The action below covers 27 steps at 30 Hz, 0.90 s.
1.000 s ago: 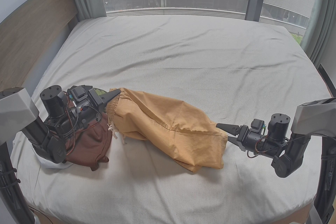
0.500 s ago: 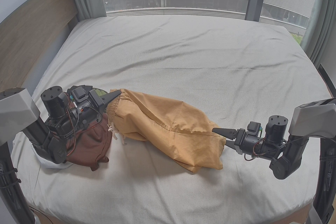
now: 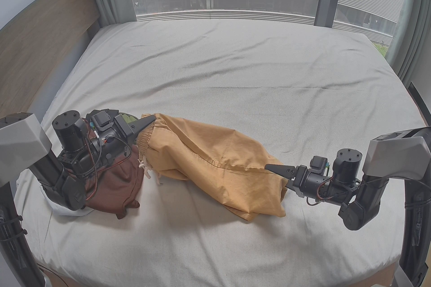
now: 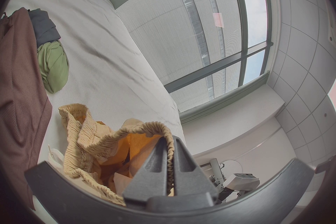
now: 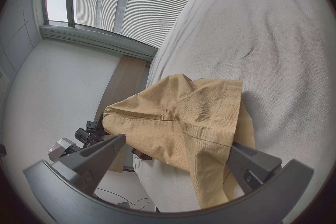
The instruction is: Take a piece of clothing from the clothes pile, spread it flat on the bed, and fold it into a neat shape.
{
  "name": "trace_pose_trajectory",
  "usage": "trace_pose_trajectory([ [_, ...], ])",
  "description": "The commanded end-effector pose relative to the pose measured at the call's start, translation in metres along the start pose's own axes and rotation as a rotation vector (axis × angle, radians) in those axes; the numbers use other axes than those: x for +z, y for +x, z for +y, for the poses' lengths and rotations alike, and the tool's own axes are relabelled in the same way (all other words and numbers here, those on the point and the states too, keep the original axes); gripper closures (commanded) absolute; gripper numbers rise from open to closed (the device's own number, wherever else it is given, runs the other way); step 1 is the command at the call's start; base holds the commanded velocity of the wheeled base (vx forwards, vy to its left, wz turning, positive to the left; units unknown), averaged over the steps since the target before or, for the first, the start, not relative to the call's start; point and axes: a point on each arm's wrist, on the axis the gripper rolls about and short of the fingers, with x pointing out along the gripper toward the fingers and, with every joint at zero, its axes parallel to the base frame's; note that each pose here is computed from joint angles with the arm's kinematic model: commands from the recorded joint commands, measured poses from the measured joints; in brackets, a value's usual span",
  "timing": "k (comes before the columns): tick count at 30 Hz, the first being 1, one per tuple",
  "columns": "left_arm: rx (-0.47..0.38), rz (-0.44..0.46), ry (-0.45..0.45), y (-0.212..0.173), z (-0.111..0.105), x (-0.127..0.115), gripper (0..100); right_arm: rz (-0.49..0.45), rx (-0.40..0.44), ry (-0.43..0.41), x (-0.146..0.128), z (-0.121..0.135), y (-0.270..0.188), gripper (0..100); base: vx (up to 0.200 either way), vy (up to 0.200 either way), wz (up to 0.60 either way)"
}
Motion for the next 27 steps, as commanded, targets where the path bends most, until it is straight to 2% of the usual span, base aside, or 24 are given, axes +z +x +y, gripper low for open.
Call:
trace_pose_trajectory([
  [1,0.002,-0.002,0.000,0.000,0.001,0.001,100,0.002,-0.008,0.005,-0.001,-0.002,-0.001,0,0.000,0.000,0.00],
  [17,0.003,0.000,-0.002,0.000,0.002,0.000,100,-0.021,0.015,-0.028,0.007,0.022,-0.023,0,0.000,0.000,0.00],
  [20,0.003,0.002,-0.003,0.001,0.002,-0.001,100,-0.020,0.014,-0.028,0.007,0.019,-0.020,0,0.000,0.000,0.00],
  [23,0.002,0.005,-0.003,0.001,0.001,-0.002,100,-0.009,-0.009,-0.010,0.003,-0.002,-0.006,0,0.000,0.000,0.00],
  [27,0.001,0.004,-0.002,0.001,0.001,-0.002,100,-0.003,-0.006,-0.010,0.001,-0.007,0.002,0,0.000,0.000,0.00],
])
